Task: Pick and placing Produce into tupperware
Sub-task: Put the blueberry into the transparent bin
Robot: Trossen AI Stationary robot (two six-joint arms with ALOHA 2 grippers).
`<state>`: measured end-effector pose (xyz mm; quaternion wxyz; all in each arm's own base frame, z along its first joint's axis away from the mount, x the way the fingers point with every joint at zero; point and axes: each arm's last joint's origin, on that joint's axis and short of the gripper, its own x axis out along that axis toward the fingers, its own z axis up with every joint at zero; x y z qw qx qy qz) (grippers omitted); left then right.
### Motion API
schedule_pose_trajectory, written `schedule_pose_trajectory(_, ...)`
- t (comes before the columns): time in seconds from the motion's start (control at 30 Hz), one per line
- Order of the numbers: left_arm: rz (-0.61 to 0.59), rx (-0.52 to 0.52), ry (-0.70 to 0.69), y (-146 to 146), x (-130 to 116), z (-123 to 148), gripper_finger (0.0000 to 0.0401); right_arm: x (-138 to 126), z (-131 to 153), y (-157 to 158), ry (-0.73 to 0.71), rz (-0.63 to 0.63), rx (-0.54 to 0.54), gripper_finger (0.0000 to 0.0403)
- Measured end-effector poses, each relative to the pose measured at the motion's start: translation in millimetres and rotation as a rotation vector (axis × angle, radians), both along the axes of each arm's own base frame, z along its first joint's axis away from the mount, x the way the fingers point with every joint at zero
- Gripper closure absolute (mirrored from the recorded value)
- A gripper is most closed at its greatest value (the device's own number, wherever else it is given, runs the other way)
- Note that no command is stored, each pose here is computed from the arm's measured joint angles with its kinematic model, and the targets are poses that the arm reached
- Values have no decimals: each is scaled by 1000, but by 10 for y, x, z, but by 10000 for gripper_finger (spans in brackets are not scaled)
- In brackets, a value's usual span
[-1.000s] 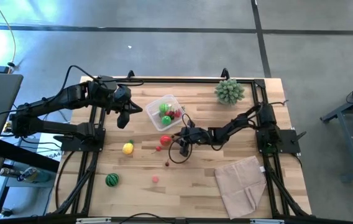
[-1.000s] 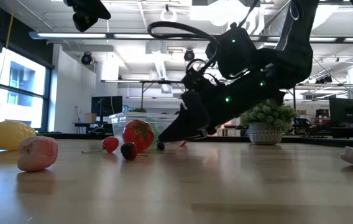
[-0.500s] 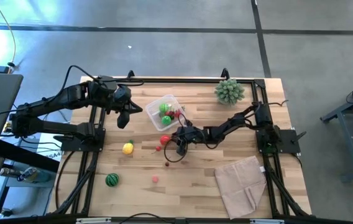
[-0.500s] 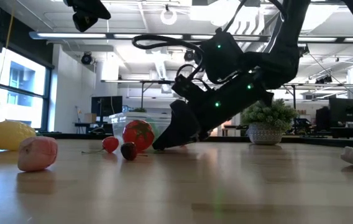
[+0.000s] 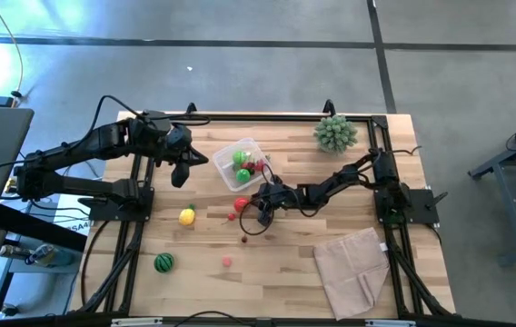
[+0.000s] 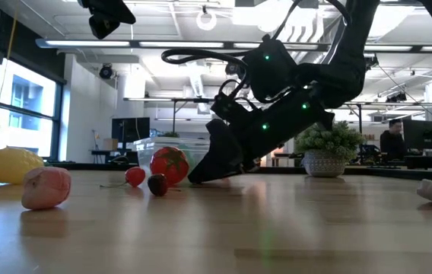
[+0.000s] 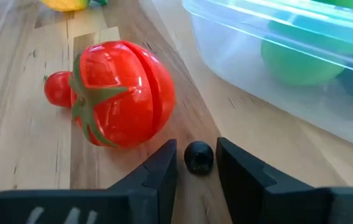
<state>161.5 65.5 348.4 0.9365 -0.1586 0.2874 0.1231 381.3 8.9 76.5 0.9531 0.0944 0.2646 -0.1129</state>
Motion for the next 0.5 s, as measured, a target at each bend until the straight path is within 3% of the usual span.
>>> schedule_pose_trajectory(0.5,0,0,0,0,0,0,400,-11,-12,0,9,-6,3,347)
